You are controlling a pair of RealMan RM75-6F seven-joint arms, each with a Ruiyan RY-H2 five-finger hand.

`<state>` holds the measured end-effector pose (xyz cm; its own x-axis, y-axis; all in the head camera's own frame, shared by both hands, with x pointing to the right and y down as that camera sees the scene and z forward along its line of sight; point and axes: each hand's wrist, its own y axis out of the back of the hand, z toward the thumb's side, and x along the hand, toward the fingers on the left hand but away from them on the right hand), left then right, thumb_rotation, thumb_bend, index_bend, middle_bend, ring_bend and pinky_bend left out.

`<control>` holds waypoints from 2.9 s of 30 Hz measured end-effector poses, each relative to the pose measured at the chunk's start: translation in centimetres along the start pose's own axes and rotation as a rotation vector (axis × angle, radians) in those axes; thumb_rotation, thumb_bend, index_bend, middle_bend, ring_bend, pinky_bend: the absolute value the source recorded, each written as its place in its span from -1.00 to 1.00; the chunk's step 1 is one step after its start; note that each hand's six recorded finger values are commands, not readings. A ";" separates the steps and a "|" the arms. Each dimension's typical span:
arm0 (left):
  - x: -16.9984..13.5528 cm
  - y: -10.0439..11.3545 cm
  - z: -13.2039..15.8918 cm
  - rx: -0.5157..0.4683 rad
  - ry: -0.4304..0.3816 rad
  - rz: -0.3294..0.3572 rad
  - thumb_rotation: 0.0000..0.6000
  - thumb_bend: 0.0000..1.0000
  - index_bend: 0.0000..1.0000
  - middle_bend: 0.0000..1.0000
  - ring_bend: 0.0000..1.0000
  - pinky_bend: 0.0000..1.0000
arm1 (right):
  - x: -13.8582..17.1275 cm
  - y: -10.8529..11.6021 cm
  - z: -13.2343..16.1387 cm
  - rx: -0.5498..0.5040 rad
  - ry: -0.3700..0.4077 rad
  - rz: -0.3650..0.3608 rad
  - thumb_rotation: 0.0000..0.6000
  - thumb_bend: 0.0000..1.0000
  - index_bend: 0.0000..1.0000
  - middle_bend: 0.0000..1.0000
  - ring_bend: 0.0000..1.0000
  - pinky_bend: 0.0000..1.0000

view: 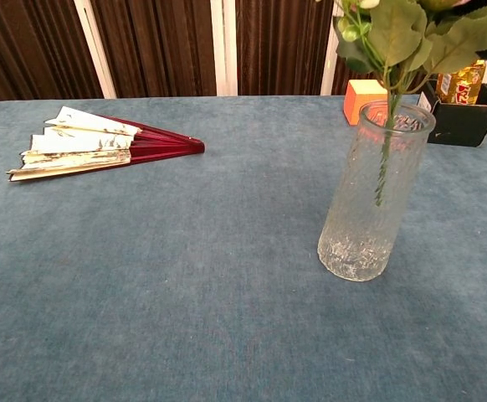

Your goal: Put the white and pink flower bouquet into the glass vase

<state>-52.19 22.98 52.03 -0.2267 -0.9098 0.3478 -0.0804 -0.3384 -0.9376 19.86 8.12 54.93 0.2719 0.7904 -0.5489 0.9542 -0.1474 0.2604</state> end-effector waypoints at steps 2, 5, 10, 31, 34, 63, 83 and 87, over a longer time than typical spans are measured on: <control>0.0 0.0 0.0 -0.001 0.001 0.000 1.00 -0.50 -0.77 -1.00 -1.00 -0.94 | 0.1 -0.1 -0.2 0.010 -0.003 0.016 1.00 0.02 0.10 -0.18 -0.36 -0.84; 0.0 0.0 0.0 -0.001 0.001 -0.001 1.00 -0.50 -0.77 -1.00 -1.00 -0.94 | 0.4 -0.2 -0.4 0.026 -0.007 0.044 1.00 -0.08 0.02 -0.25 -0.42 -0.87; 0.0 0.0 0.0 0.001 -0.001 -0.004 1.00 -0.50 -0.77 -1.00 -1.00 -0.94 | 1.0 -0.2 -0.8 0.058 -0.017 0.085 1.00 -0.25 -0.20 -0.42 -0.59 -0.93; -0.1 -0.2 0.2 0.009 -0.004 -0.006 1.00 -0.50 -0.77 -1.00 -1.00 -0.94 | 4.4 3.6 -1.1 0.258 -0.078 0.127 1.00 -0.66 -0.73 -0.83 -0.96 -1.00; -0.2 -0.1 0.2 0.008 -0.002 -0.004 1.00 -0.50 -0.77 -1.00 -1.00 -0.94 | 5.4 4.6 -0.8 0.302 -0.085 0.121 1.00 -0.66 -0.76 -0.84 -0.96 -1.00; -0.8 0.5 0.0 -0.022 -0.011 0.007 1.00 -0.50 -0.77 -1.00 -1.00 -0.94 | 17.4 16.8 -3.4 1.309 0.030 -0.155 1.00 -0.66 -0.61 -0.86 -1.00 -1.00; -0.5 0.2 0.2 -0.030 -0.025 -0.016 1.00 -0.50 -0.77 -1.00 -1.00 -0.94 | 20.2 16.2 -5.8 1.743 0.032 -0.455 1.00 -0.66 -0.66 -0.86 -1.00 -1.00; -0.4 0.1 0.6 -0.029 -0.042 -0.011 1.00 -0.50 -0.76 -1.00 -1.00 -0.94 | 20.6 16.3 -5.8 1.726 0.009 -0.446 1.00 -0.66 -0.66 -0.86 -1.00 -1.00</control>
<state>-51.56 23.20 51.75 -0.1846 -0.9157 0.3570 -0.1112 -0.3415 -0.9333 40.33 25.48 52.47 -0.0137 0.9431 -0.3322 -0.0150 -0.3324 -0.9430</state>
